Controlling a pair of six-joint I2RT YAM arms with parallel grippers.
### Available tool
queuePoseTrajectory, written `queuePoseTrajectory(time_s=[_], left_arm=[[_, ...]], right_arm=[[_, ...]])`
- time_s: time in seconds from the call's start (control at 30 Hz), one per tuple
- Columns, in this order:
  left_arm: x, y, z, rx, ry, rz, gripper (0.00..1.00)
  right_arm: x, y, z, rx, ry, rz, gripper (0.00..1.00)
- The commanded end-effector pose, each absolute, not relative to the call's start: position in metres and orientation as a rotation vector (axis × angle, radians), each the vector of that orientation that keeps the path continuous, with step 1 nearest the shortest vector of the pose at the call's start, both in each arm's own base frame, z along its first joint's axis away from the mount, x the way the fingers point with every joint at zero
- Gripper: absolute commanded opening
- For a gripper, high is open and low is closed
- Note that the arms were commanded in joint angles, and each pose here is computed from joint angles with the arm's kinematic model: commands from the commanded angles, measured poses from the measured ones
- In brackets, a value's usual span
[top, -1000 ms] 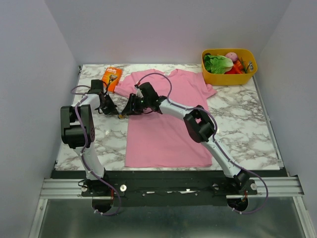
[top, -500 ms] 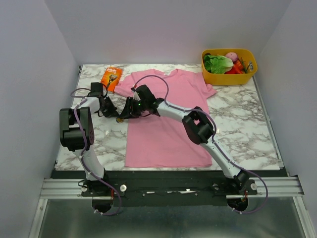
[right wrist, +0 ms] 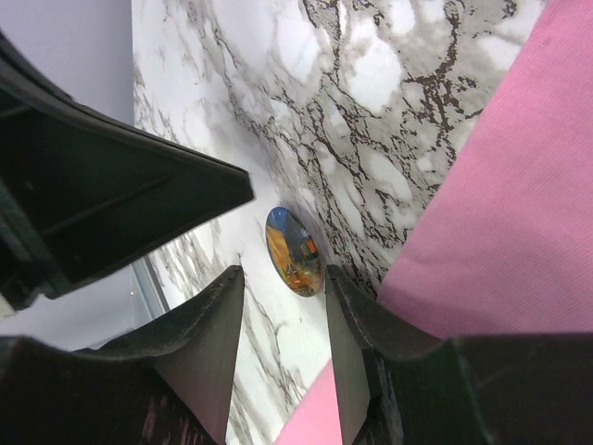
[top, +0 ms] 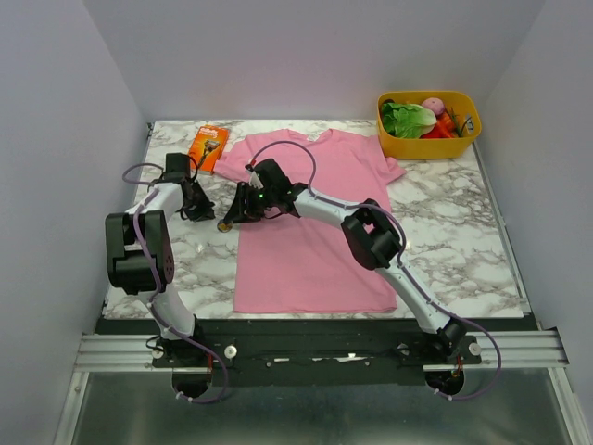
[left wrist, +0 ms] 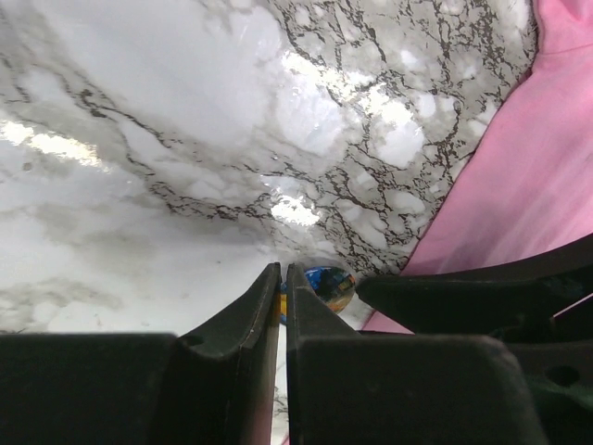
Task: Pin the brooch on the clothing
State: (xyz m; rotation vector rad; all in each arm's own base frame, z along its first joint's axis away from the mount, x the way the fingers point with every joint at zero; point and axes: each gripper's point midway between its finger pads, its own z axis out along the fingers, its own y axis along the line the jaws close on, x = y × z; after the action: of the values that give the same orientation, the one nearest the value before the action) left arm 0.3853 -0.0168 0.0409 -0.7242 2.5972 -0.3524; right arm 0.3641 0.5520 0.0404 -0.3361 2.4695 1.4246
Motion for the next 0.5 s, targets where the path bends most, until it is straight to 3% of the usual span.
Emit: queuePoseTrajectory(time_s=[0.0, 0.47], left_arm=[[0.371, -0.010, 0.044, -0.721, 2.626, -0.287, 0.16], [0.343, -0.035, 0.007, -0.762, 2.682, -0.455, 0.14]], right_arm=[[0.349, 0.544, 0.026, -0.358, 2.550, 1.373, 0.49], [0.336, 0.541, 0.016, -0.365, 2.606, 1.366, 0.49]])
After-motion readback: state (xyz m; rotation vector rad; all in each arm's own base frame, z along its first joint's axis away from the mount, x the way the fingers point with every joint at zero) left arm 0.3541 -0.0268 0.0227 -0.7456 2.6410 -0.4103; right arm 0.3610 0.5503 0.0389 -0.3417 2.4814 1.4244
